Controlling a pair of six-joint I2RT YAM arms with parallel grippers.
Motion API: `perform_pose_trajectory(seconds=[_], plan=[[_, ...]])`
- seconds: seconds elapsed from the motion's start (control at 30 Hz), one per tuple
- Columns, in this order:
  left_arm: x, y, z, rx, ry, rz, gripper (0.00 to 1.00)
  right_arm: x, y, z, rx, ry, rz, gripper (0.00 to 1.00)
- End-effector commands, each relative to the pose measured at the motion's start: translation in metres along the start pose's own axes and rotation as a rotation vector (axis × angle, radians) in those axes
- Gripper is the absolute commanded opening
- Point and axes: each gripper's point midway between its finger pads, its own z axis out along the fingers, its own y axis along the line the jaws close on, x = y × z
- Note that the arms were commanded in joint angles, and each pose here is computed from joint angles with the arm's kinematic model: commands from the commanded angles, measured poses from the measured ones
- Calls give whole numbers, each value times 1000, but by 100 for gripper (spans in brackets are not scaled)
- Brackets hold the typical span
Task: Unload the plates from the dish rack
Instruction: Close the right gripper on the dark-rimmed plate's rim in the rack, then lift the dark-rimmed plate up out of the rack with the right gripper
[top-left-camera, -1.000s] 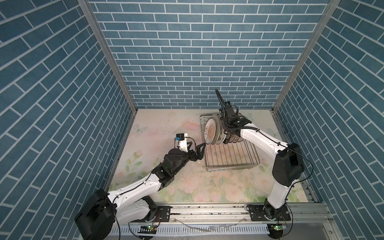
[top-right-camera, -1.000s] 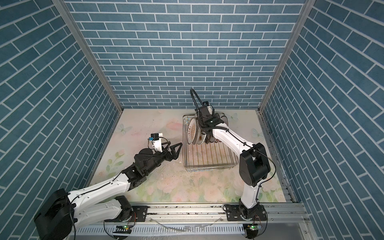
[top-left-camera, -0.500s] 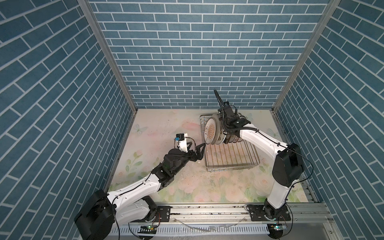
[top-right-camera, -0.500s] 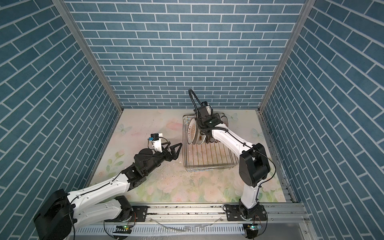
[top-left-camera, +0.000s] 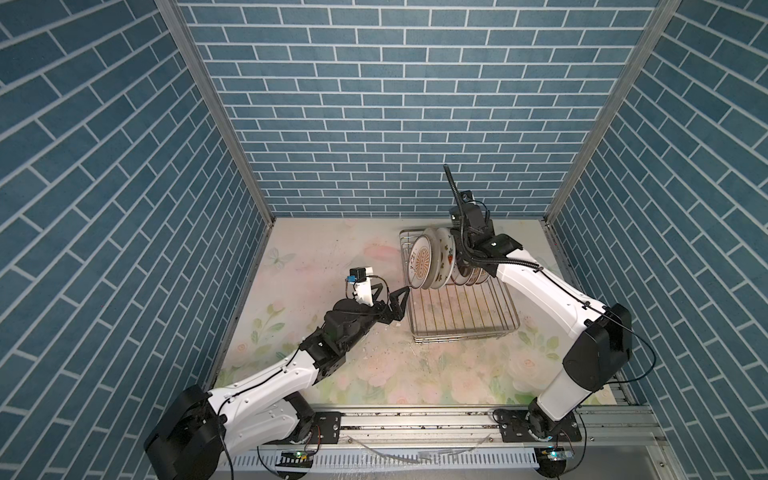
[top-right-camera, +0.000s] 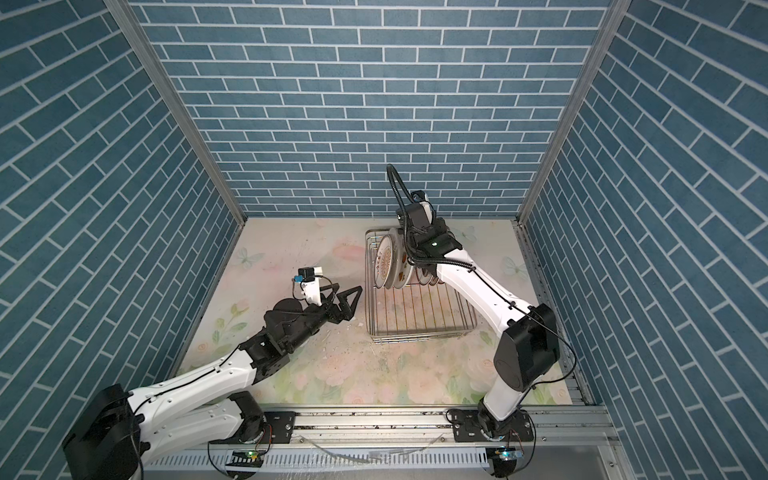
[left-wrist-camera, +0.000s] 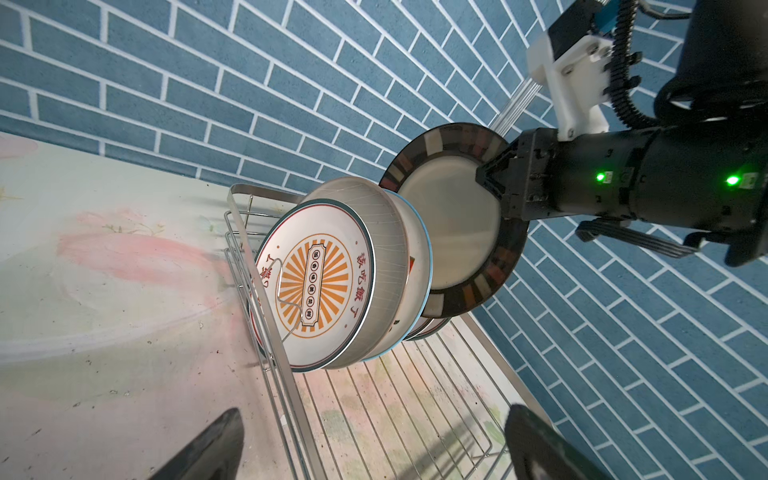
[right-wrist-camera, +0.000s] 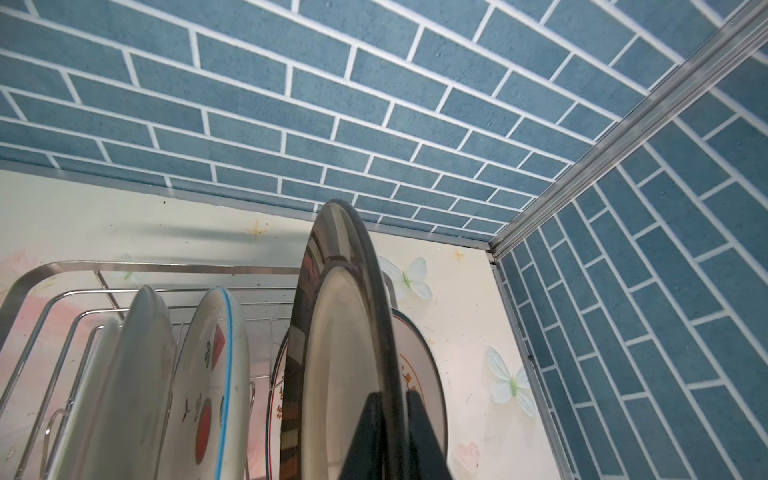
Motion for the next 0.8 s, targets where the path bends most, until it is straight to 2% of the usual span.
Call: perform_pose_trajectory(seconds=[0.0,0.27,0.77], plan=[[1,-1,-2,8,-1,4,100,-38,-36,-25,82,-122,86,0],[2,-7,-3,43,-1,0,100,-46,-51,-50,86,-191,108,0],[-7,-24,-7,123,-23,11,100,-46,-91,-128,-1,-311,196,0]])
